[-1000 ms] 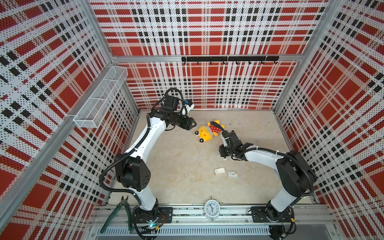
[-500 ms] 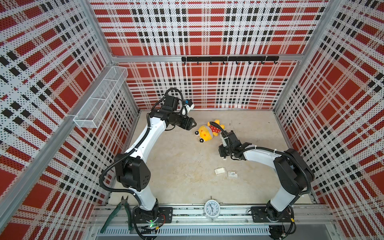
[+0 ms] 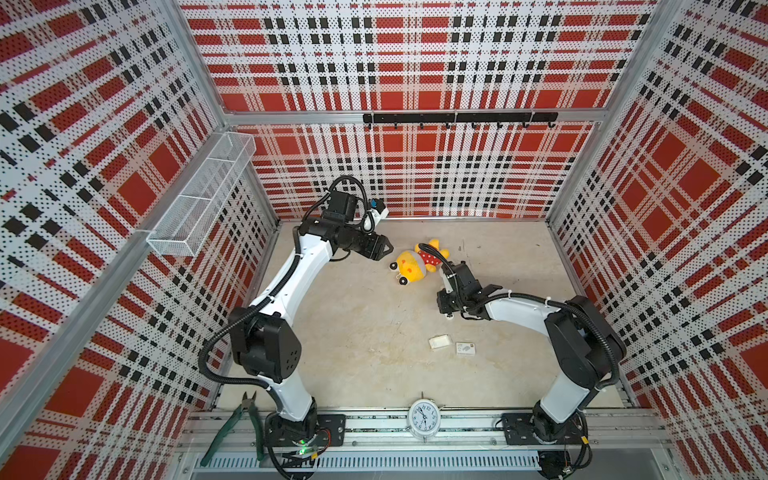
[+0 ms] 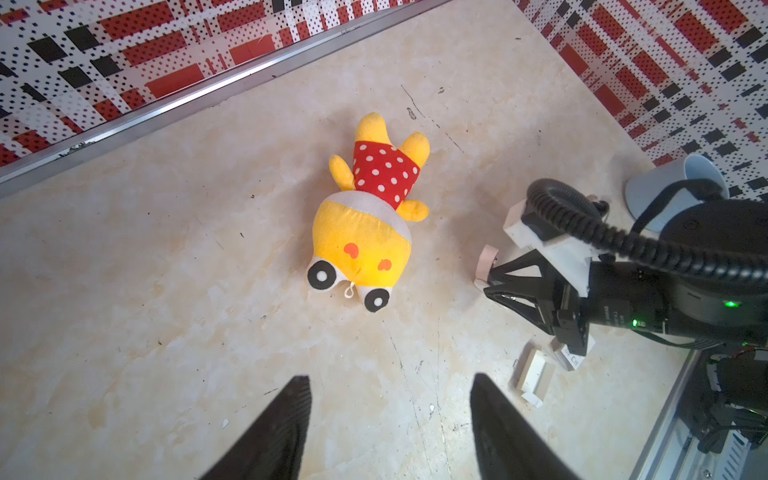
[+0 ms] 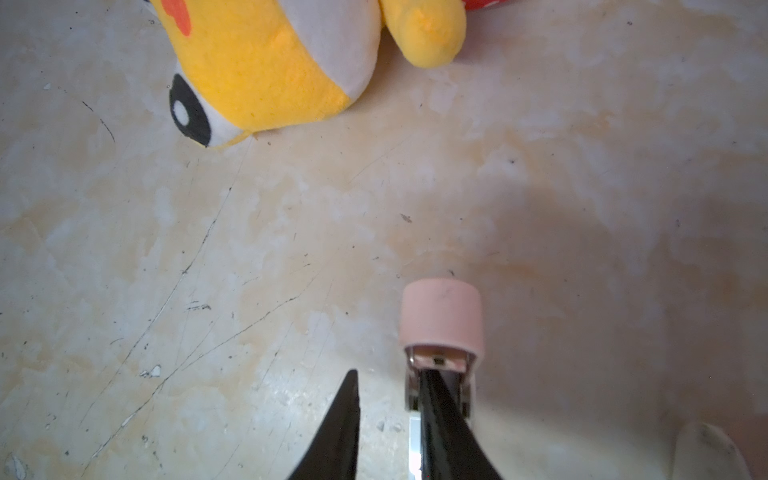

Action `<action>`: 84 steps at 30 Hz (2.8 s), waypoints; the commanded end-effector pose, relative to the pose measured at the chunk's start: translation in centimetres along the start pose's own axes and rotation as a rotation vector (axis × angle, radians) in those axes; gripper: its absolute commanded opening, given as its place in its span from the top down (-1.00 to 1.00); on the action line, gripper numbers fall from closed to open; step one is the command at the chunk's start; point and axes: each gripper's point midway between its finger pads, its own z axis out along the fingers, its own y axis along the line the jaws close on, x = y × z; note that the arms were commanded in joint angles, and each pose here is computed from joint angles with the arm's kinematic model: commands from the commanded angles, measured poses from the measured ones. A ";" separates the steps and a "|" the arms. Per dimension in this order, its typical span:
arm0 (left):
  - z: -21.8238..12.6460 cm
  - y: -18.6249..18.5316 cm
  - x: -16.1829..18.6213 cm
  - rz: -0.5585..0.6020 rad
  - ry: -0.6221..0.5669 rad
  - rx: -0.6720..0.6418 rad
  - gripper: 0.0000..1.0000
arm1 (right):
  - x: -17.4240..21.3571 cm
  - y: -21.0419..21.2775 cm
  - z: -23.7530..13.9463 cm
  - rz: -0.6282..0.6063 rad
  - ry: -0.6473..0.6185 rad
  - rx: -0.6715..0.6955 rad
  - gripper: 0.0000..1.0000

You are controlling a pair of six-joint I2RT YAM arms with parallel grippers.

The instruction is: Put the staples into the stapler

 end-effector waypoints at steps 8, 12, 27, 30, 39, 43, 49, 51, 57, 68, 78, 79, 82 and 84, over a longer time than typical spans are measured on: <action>-1.1 -0.8 -0.7 0.025 -0.026 -0.004 -0.29 | 0.3 -0.3 0.9 -0.010 0.003 0.008 0.43; -1.3 -0.8 -0.8 0.028 -0.029 -0.006 -0.29 | 0.5 -0.3 0.8 -0.009 0.005 0.007 0.43; -1.3 -0.8 -0.8 0.027 -0.029 -0.005 -0.29 | 1.8 -0.7 0.4 -0.009 0.032 0.010 0.45; -1.3 -0.8 -0.9 0.027 -0.031 -0.004 -0.29 | 2.0 -0.7 0.4 -0.009 0.039 0.009 0.45; -1.3 -0.8 -0.9 0.028 -0.031 -0.004 -0.29 | 2.4 -0.8 0.2 -0.011 0.049 0.010 0.46; -0.8 -2.0 -1.1 0.043 -0.027 0.017 -0.29 | 2.7 -0.8 0.0 -0.011 0.057 0.006 0.46; -0.8 -2.1 -1.1 0.050 -0.027 0.017 -0.29 | 3.3 -1.0 0.0 -0.012 0.067 0.010 0.46; -0.8 -2.2 -1.1 0.051 -0.028 0.017 -0.29 | 3.2 -1.0 0.0 -0.009 0.065 0.010 0.46; -1.1 -1.9 -1.5 0.054 -0.037 0.005 -0.29 | 0.7 -0.3 -1.2 -0.015 -0.015 -0.005 0.42; -4.4 1.2 -2.8 0.017 -0.109 -0.022 -0.30 | 0.5 -1.9 -3.5 -0.020 -0.014 0.065 0.35; -5.2 1.2 -2.1 0.032 -0.116 0.011 -0.31 | 2.6 -1.3 -1.2 0.006 0.013 -0.015 0.12; -5.2 1.2 -2.0 0.032 -0.114 0.013 -0.30 | 2.7 -1.3 -1.0 0.001 0.015 -0.015 0.12; -5.0 1.1 -1.8 0.027 -0.109 0.021 -0.31 | 2.7 -1.3 -0.3 -0.007 0.022 -0.012 0.12; -5.0 1.0 -1.7 0.026 -0.106 0.025 -0.31 | 2.7 -1.3 0.1 -0.013 0.029 -0.012 0.11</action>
